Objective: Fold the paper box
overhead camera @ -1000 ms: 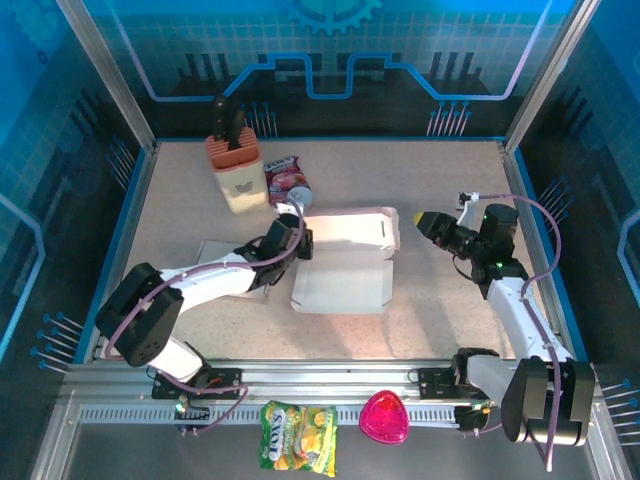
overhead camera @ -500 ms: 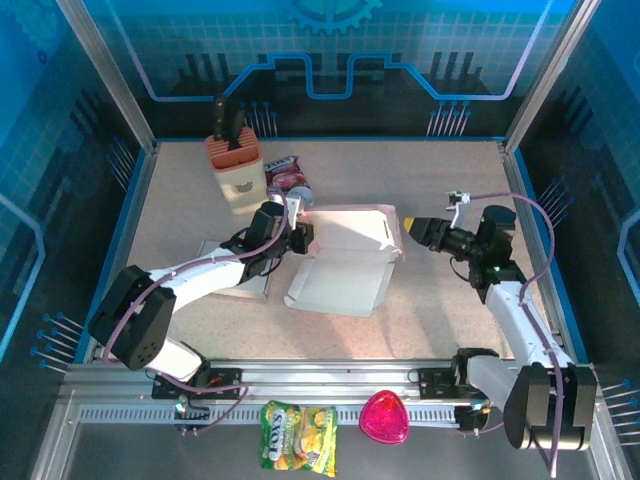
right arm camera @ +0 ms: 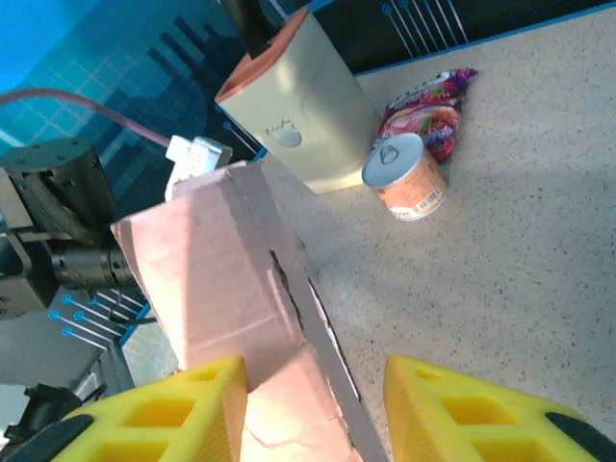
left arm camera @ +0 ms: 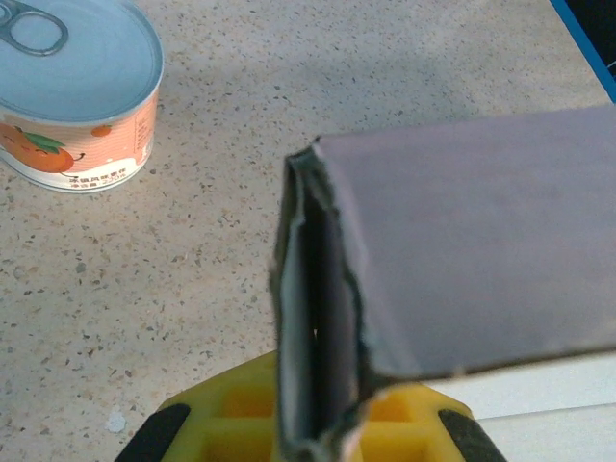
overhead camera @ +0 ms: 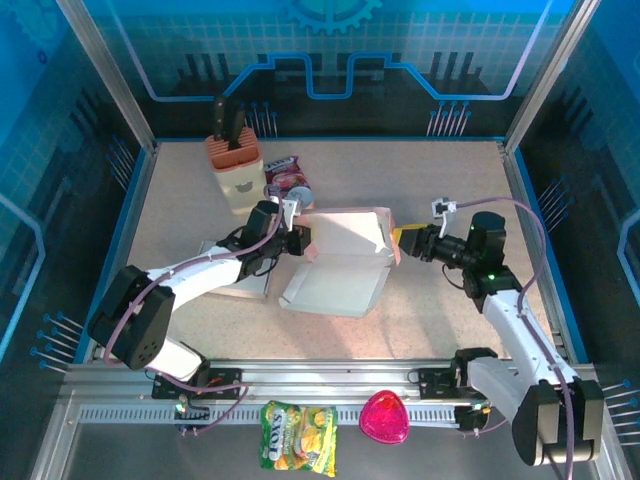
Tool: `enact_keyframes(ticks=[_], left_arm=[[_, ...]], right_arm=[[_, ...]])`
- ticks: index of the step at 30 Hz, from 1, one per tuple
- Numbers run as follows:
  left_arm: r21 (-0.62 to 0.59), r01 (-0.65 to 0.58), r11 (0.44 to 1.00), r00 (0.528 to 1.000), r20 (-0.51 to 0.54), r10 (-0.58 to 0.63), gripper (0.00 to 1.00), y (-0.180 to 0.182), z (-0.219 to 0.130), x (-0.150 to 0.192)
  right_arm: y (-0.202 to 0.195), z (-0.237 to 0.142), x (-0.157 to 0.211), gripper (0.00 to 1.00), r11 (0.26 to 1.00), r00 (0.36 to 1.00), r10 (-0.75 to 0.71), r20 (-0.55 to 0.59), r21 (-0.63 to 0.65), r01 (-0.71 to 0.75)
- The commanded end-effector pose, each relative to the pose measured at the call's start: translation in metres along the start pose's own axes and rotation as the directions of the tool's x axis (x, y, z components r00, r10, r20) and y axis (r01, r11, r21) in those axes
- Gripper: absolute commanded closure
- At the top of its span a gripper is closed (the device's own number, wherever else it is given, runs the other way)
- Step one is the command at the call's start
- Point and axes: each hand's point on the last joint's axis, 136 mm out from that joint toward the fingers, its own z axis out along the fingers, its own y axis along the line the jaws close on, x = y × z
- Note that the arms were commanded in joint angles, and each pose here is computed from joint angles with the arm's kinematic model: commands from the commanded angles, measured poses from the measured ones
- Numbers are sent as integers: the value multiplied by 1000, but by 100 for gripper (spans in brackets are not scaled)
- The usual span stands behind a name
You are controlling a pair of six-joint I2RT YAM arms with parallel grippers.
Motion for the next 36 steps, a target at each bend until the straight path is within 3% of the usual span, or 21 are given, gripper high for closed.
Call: enact_keyframes(ticks=[1,36], left_arm=[[56,-9,998,1000,28,8,100,-15,-10,-16],[50,-16,999,999,31,15,100,-15,-13,-17]], right_arm=[[5,4,-1,57,998,998,-56,-17,9,56],[-8,31,10,63,918,958,-221,-182,294,267]])
